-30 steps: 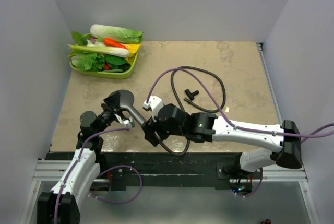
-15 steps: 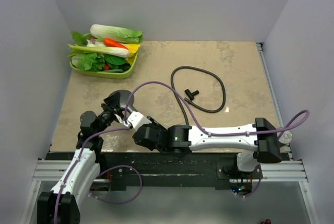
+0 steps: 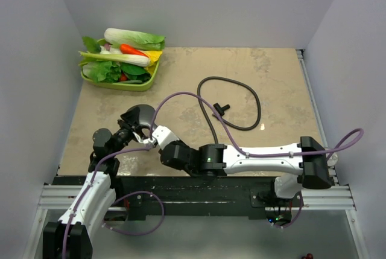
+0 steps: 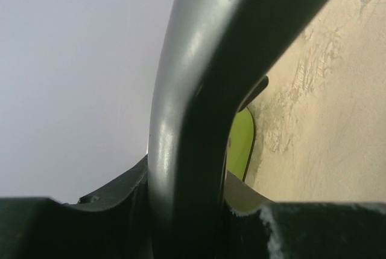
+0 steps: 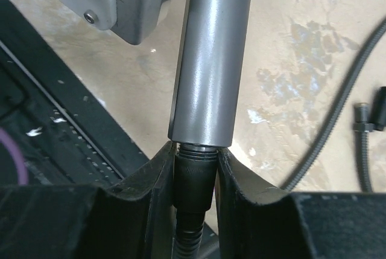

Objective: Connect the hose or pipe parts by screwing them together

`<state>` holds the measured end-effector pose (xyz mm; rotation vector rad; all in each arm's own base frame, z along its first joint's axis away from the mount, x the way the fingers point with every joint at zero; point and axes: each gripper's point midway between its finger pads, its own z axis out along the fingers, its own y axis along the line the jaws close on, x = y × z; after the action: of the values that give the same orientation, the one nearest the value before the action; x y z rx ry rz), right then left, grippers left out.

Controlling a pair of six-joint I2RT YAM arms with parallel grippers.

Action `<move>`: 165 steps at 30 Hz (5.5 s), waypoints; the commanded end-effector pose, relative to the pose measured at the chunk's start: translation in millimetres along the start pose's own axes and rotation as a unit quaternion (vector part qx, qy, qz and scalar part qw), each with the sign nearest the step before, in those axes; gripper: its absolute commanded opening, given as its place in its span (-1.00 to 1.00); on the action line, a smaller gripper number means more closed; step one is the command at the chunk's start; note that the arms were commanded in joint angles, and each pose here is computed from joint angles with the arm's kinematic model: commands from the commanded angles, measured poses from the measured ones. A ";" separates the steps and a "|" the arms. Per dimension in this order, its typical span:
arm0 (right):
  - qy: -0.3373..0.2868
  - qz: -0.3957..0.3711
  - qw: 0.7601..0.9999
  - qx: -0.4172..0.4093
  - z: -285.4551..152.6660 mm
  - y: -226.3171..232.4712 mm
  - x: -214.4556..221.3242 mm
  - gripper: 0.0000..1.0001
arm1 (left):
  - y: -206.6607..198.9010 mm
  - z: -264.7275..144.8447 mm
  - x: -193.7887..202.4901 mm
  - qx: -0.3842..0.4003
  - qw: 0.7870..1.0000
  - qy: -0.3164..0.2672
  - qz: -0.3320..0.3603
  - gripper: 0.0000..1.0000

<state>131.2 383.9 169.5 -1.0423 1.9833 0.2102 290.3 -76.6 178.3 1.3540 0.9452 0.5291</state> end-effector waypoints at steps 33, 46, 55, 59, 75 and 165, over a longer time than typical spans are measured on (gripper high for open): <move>-0.154 0.413 0.622 -0.647 -73.0 38.3 -54.0 -1.00 | 54.9 0.5 -18.9 -0.068 0.997 -0.031 0.034 -1.00; -0.125 0.405 0.638 -0.643 -44.2 28.6 -34.4 -0.35 | 56.3 0.3 -17.8 -0.069 0.997 -0.027 0.032 -1.00; 0.030 0.254 0.905 -0.340 31.5 -18.8 16.3 0.97 | 55.9 -0.1 -17.3 -0.068 0.997 -0.026 0.033 -1.00; 0.002 0.220 0.937 -0.270 5.8 -45.7 -0.7 0.97 | 54.2 -0.3 -16.8 -0.068 0.997 -0.025 0.028 -1.00; -0.011 0.017 0.999 -0.030 -43.3 -18.8 -16.7 0.64 | 53.7 -0.2 -15.0 -0.071 0.997 -0.022 0.030 -1.00; -0.047 0.294 0.865 -0.405 6.2 -15.3 -10.4 0.97 | 71.3 -3.4 -25.0 -0.091 0.994 -0.036 0.044 -1.00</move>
<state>128.4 397.4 194.1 -0.5888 1.9963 1.9585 290.8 -74.6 200.5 1.3351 0.8927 0.5878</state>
